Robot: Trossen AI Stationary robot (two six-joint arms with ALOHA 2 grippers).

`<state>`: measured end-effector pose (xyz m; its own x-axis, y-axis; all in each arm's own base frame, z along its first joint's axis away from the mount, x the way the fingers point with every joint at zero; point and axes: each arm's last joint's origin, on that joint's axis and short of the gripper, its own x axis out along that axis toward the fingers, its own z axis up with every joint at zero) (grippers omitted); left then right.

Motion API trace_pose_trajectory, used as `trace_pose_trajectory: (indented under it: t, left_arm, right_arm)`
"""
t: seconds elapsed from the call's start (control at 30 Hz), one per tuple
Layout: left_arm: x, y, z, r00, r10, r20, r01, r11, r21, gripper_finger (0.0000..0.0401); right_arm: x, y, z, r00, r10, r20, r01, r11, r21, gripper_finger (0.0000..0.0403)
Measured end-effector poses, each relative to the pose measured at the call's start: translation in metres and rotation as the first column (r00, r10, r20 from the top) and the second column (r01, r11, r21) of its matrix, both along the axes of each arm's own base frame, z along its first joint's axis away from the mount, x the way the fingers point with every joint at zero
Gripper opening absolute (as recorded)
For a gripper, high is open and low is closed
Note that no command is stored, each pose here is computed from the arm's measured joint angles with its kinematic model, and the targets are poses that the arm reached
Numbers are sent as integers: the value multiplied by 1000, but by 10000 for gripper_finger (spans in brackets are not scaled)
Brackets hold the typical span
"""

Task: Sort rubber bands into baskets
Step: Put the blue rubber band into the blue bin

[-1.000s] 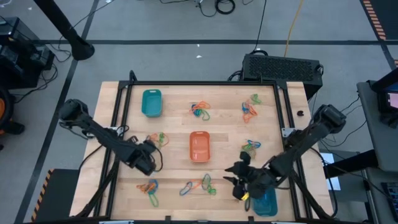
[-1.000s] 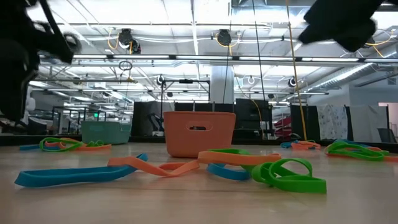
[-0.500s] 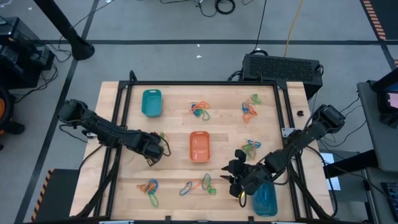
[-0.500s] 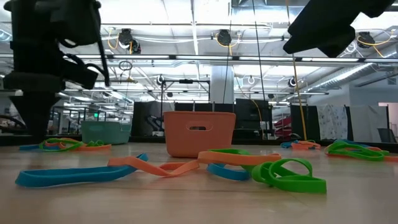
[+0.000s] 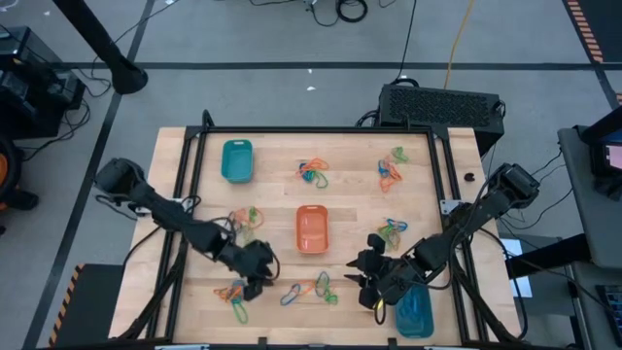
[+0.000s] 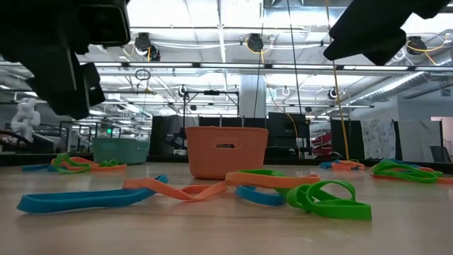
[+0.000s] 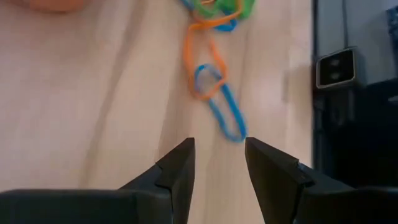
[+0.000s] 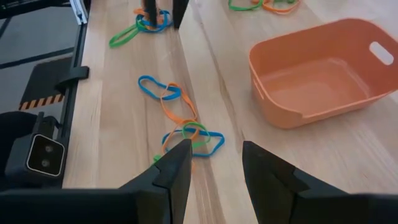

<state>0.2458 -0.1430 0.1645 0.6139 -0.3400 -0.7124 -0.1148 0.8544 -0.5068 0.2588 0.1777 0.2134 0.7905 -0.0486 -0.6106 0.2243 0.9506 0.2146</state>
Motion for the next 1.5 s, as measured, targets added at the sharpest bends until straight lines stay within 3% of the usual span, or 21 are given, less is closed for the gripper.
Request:
trace_pose_trajectory:
  t: [0.13,0.33,0.57,0.9,1.1,1.2,1.37,1.5]
  left_arm:
    - [12,-18,-22,1000,-26,-15,27,999,33,148]
    - [35,-52,-28,990,-131,42,122,976,182,148]
    - [42,-66,-39,995,-82,-52,95,932,349,148]
    - [46,-77,-48,995,-66,-71,88,923,375,135]
    - [42,-73,-49,992,-57,-109,97,908,408,27]
    - [42,-71,-48,989,-67,-128,114,907,406,9]
    - [40,-63,-26,968,-153,-200,217,908,357,4]
    - [49,-57,14,955,-175,-239,256,894,368,3]
  right_arm:
    - [0,0,0,1000,-13,1,13,1000,16,135]
    - [0,0,0,1000,-15,3,15,1000,19,135]
    - [0,0,0,1000,-15,4,15,1000,19,135]
    - [0,0,1,1000,-23,8,22,999,33,135]
    - [0,0,1,1000,-26,9,25,999,38,135]
    - [1,0,1,1000,-26,12,25,999,40,135]
    - [1,1,1,1000,-26,14,25,999,41,135]
    - [1,1,1,1000,-26,14,25,999,41,135]
